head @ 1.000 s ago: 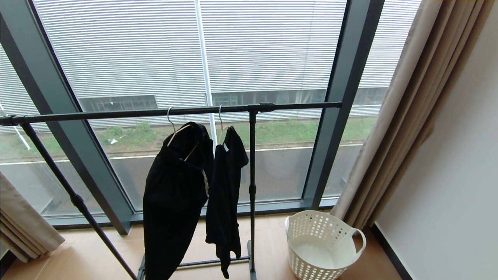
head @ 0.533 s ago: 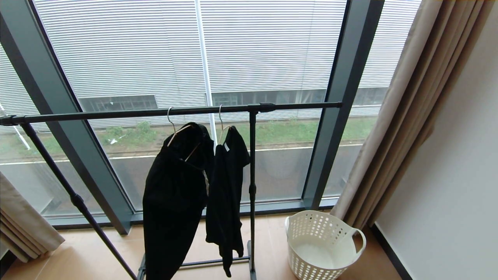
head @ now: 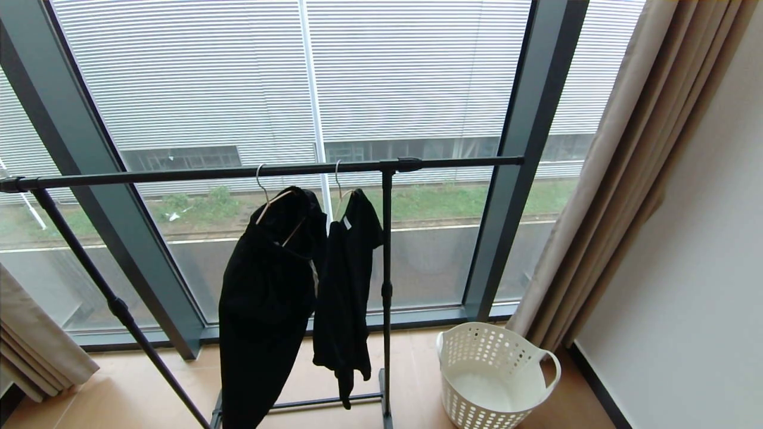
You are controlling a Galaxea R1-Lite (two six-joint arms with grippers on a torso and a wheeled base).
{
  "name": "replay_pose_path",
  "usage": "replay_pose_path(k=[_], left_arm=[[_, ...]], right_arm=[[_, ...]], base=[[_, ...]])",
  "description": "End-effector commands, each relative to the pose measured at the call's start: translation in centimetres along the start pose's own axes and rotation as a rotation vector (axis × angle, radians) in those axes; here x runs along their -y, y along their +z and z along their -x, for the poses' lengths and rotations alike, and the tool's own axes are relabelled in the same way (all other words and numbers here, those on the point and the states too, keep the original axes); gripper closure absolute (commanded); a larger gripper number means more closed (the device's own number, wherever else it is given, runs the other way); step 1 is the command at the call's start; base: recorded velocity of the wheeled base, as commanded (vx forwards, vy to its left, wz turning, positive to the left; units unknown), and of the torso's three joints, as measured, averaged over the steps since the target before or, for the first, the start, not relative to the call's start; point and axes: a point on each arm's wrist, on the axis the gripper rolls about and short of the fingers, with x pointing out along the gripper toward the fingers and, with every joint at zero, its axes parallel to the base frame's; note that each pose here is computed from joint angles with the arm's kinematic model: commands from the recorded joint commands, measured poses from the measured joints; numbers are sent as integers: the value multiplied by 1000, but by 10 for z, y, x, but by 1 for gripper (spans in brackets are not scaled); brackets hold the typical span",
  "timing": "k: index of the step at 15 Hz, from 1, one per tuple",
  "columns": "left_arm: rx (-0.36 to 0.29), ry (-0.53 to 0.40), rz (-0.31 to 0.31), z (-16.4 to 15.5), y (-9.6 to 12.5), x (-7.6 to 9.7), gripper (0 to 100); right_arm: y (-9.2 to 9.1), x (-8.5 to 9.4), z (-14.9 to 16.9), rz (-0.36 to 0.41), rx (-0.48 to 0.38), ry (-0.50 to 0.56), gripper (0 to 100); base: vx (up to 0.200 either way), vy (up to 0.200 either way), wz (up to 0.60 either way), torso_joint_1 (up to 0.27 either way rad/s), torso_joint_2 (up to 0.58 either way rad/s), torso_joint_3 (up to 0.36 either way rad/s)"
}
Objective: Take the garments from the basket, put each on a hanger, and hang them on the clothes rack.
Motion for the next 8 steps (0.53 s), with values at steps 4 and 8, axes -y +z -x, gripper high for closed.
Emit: replay_pose_path(k=[4,8], left_arm=[[-1,0,0,0,0,0,0],[-1,0,0,0,0,0,0]], right_arm=[[0,0,0,0,-2,1,0],[0,0,0,-2,-3,1,0]], base=[[0,0,0,0,0,0],[0,0,0,0,0,0]])
